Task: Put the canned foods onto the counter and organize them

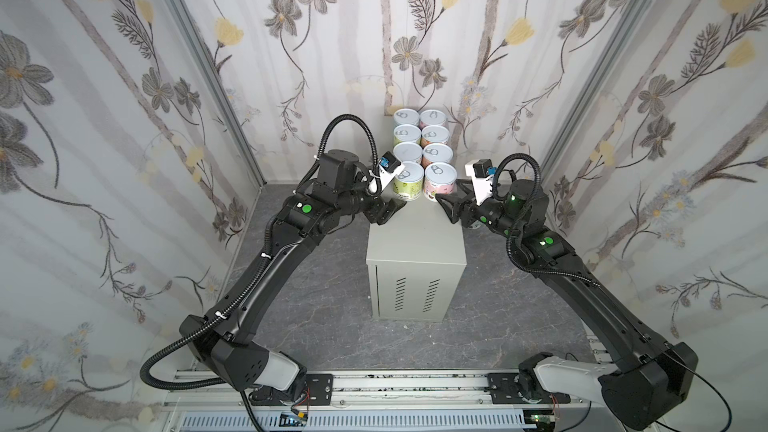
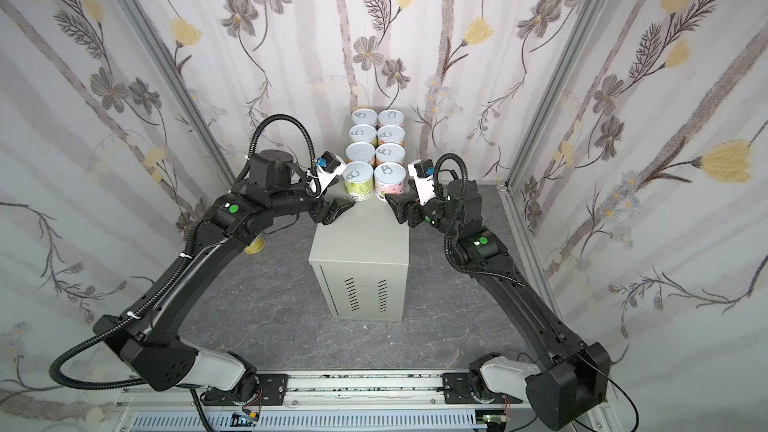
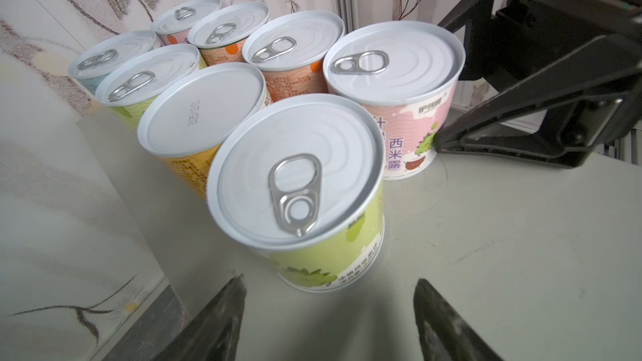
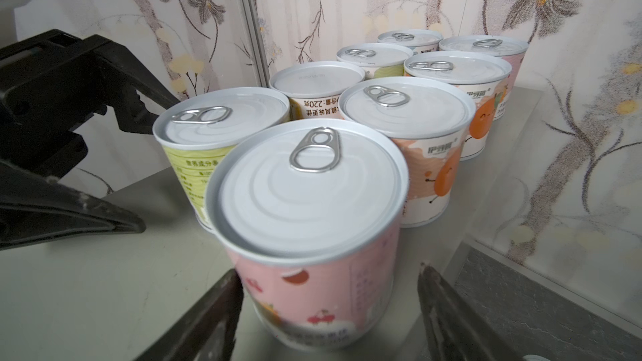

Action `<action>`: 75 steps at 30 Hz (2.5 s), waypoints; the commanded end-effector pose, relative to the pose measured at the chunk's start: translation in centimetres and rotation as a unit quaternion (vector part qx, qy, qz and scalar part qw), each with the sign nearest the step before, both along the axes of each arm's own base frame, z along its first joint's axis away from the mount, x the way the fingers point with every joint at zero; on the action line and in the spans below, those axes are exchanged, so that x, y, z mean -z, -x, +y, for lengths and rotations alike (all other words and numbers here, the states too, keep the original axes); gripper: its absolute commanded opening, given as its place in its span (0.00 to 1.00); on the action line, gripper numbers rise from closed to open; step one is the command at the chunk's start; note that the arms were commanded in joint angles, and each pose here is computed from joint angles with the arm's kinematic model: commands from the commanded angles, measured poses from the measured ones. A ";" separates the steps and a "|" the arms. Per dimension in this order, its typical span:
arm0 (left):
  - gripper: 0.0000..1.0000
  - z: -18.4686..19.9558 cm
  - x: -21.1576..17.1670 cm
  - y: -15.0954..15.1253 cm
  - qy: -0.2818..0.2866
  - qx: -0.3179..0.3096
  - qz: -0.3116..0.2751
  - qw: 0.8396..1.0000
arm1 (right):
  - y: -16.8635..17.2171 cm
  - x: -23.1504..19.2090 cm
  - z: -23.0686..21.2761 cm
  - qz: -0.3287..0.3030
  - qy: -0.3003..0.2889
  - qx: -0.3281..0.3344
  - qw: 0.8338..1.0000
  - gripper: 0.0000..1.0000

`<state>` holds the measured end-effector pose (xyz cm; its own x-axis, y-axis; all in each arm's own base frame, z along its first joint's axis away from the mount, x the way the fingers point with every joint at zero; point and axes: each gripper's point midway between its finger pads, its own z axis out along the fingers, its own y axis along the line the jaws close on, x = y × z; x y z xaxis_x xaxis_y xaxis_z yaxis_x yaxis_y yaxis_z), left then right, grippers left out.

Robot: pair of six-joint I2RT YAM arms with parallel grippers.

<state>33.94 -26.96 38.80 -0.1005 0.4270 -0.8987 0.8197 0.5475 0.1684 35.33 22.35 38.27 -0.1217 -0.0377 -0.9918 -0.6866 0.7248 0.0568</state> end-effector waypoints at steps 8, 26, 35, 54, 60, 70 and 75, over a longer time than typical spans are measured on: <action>0.76 0.0 0.2 -0.1 -0.004 0.003 -0.002 1.000 | -0.3 -0.7 0.0 -0.014 -0.005 0.003 1.000 0.79; 0.76 0.0 0.2 -0.1 -0.005 0.002 -0.002 1.000 | -0.4 -0.3 0.3 -0.011 -0.003 -0.003 1.000 0.79; 0.76 -0.1 0.3 -0.2 -0.006 0.003 0.000 1.000 | -0.6 -0.1 0.3 -0.009 -0.003 -0.002 1.000 0.79; 0.76 -0.2 0.7 -0.3 -0.010 0.003 0.004 1.000 | -0.8 0.2 0.7 -0.010 -0.003 -0.008 1.000 0.78; 0.76 -0.1 0.9 -0.5 -0.013 0.001 0.004 1.000 | -0.8 0.2 0.8 -0.012 -0.002 -0.012 1.000 0.78; 0.76 -0.3 0.5 -0.2 -0.010 0.011 -0.003 1.000 | -0.7 0.2 1.0 -0.013 0.000 -0.021 1.000 0.78; 0.76 -0.6 0.2 -0.1 -0.004 0.021 -0.009 1.000 | -0.6 0.3 1.0 -0.013 0.001 -0.019 1.000 0.79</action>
